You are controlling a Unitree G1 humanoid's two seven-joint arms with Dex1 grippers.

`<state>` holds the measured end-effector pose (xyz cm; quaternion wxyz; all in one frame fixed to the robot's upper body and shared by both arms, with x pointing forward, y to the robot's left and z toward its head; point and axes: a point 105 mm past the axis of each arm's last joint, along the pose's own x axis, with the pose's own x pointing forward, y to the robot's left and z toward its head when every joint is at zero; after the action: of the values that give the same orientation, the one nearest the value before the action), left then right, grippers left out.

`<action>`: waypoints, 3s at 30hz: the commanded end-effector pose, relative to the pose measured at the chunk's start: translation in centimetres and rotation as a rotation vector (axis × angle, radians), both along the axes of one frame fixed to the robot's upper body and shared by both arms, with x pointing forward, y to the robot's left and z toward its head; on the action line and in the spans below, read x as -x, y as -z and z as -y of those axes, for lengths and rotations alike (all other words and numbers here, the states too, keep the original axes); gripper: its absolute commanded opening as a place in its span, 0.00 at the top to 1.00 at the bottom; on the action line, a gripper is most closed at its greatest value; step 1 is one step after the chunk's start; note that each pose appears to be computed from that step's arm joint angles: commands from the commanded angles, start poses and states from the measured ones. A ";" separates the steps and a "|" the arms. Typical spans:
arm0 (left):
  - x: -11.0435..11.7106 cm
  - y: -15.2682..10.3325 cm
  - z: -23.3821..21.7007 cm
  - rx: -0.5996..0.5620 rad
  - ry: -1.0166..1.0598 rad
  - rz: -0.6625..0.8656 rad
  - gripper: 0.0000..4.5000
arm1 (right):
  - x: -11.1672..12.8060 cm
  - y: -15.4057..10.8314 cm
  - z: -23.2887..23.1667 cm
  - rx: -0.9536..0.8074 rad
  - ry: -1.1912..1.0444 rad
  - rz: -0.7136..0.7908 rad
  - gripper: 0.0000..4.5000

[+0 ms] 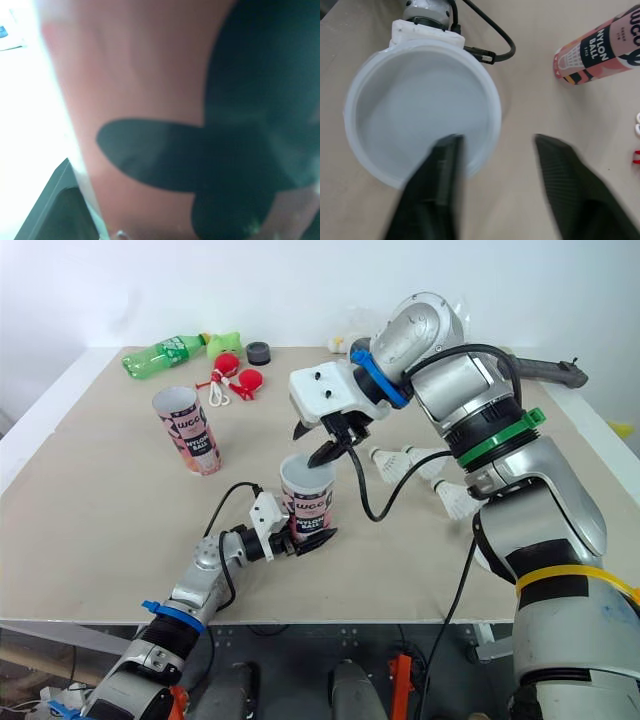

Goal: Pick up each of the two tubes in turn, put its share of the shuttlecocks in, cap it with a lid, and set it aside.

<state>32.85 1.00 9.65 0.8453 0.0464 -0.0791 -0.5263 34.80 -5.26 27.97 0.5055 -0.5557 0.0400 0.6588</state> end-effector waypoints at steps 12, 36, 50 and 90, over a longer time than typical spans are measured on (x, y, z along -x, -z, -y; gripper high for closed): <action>0.5 2.0 0.0 -0.048 0.014 -0.065 0.24 | 3.7 -2.8 -0.4 -0.108 -0.077 -0.137 0.99; 0.6 2.1 0.1 -0.050 0.014 -0.067 0.24 | 3.0 1.7 1.0 -0.076 0.008 -0.236 0.99; 0.5 1.5 -0.8 -0.014 -0.006 -0.092 0.24 | 5.8 -2.2 8.2 -0.750 0.358 -0.283 0.70; 4.5 -7.4 -12.7 -0.100 0.029 -0.167 0.00 | 2.2 16.1 -1.3 -1.079 0.615 -0.416 0.02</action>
<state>28.62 13.73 15.52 0.8408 0.0338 0.0399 -0.5388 32.72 -4.72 10.67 0.8700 -0.0508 -0.0160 0.4901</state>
